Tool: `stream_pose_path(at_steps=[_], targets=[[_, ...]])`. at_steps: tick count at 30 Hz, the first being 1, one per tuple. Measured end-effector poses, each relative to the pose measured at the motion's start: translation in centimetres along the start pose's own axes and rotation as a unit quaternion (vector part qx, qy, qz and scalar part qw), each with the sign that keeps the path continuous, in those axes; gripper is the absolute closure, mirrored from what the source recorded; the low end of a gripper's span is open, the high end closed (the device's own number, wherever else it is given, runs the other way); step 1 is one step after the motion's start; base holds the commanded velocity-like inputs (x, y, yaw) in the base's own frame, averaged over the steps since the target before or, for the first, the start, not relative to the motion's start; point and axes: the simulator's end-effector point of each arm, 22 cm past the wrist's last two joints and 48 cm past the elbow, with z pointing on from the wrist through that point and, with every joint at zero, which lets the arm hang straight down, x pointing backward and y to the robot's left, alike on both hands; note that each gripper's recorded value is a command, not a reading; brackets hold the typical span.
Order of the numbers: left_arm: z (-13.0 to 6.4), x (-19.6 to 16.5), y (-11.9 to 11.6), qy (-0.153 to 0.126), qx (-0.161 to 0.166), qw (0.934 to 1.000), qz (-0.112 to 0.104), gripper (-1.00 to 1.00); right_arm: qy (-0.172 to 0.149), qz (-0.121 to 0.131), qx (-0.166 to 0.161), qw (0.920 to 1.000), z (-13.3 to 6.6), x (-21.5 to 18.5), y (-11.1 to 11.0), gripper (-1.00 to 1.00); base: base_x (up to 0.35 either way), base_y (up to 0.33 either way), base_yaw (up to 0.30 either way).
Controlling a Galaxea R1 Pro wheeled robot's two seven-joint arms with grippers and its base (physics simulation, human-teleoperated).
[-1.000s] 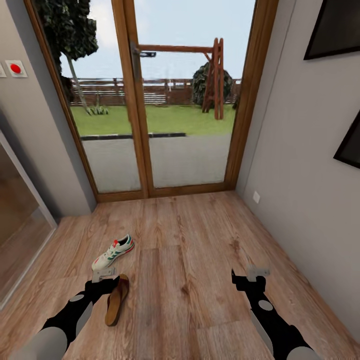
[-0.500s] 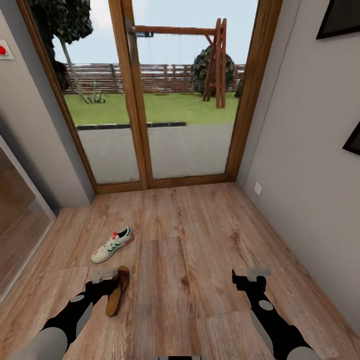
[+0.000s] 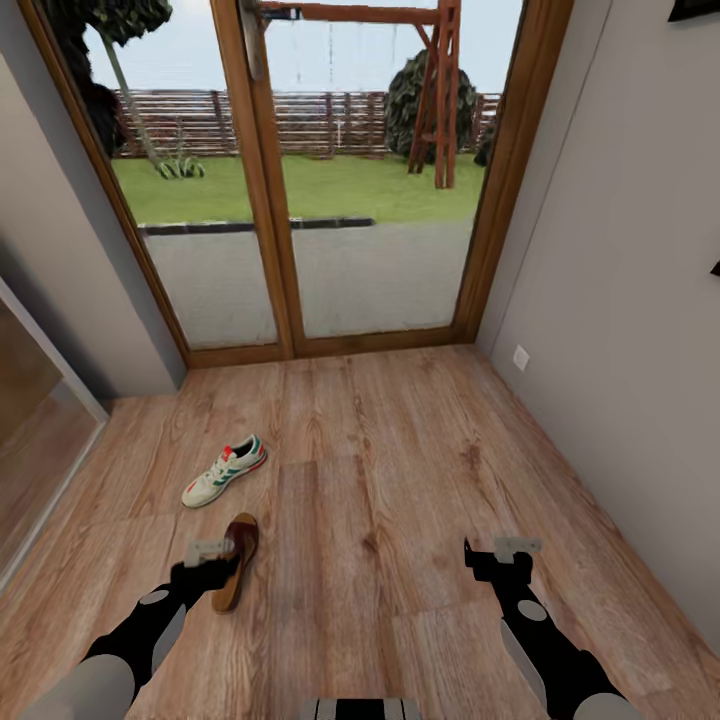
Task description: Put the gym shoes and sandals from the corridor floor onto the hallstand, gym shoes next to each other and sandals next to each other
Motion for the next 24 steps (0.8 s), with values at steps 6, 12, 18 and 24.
stream_pose_path(at_steps=[6,12,18,24], targets=[[0.7,1.9,0.1,0.017,-0.001,0.9999,0.000,-1.00,0.016,-0.002,0.000,0.9999,0.5,1.9,0.1,-1.00,0.000,0.000,0.000],[1.4,3.9,0.2,0.034,-0.002,0.9994,0.001,-1.00,0.034,-0.004,0.000,0.9994,0.9,3.9,0.1,-1.00,0.000,0.000,0.000],[2.0,5.8,0.3,0.051,-0.003,0.9987,0.001,-1.00,0.048,-0.007,-0.001,0.9988,1.7,3.7,0.1,-1.00,0.000,0.000,0.000],[2.5,7.8,0.4,0.068,-0.005,0.9977,0.001,-1.00,0.054,-0.010,-0.015,0.9984,2.3,-2.8,1.4,-1.00,0.000,0.000,0.000]])
